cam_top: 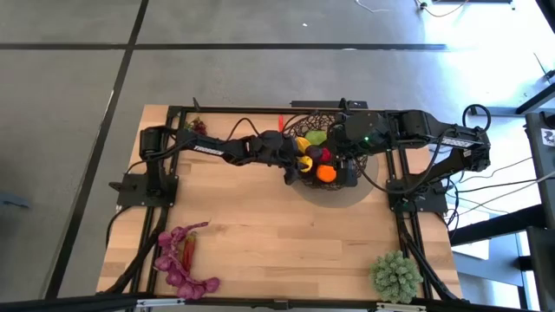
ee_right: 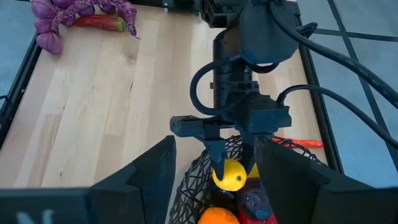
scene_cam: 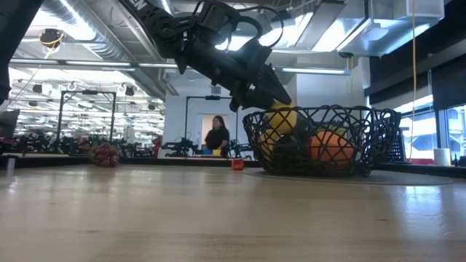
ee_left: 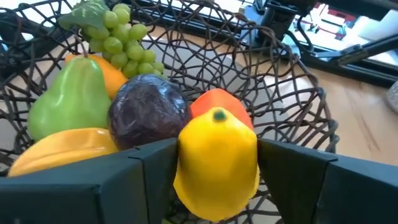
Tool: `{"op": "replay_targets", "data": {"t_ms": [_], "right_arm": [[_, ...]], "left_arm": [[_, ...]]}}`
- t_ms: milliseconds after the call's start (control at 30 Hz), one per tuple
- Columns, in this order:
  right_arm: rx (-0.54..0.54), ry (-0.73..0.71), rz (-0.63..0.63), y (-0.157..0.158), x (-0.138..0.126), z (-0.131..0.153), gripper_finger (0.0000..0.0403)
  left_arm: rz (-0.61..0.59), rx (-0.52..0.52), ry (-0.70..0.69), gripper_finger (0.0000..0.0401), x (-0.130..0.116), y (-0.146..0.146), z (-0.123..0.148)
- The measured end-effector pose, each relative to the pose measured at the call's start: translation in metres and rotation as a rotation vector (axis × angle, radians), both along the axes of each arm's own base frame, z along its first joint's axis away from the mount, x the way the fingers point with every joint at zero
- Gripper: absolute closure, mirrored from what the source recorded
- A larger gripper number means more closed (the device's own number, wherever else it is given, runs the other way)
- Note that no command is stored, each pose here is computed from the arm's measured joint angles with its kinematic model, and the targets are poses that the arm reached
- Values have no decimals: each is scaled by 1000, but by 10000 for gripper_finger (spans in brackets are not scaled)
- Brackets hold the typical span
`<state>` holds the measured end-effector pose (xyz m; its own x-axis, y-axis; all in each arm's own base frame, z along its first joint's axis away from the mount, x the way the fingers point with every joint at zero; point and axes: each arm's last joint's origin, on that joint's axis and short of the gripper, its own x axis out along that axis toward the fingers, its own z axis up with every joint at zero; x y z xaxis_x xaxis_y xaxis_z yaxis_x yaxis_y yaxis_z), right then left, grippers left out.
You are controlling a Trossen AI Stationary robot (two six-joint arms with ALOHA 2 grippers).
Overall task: Build produce basket
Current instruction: Put the lemon into the black wire basket, then put the purple garlic into the black wire basket
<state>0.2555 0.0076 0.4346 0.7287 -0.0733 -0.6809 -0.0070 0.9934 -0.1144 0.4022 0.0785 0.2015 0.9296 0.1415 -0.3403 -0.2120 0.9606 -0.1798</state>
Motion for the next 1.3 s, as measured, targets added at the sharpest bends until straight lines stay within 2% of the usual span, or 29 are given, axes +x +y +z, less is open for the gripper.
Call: {"op": "replay_targets", "data": {"t_ms": [200,400,667,900,1100,1300], "right_arm": [[0,0,0,0,0,0,188],[0,0,0,0,0,0,188],[0,0,0,0,0,0,188],[0,0,1,0,0,0,188],[0,-2,1,0,0,0,188],[1,-22,0,0,1,1,188]], "left_arm": [[0,-4,2,182,0,0,0],[-24,58,20,182,-2,0,3],[-27,75,30,183,-26,-6,47],[-40,47,170,182,-68,-27,83],[65,-28,363,181,-110,-53,96],[232,-248,475,181,-145,-67,102]]}}
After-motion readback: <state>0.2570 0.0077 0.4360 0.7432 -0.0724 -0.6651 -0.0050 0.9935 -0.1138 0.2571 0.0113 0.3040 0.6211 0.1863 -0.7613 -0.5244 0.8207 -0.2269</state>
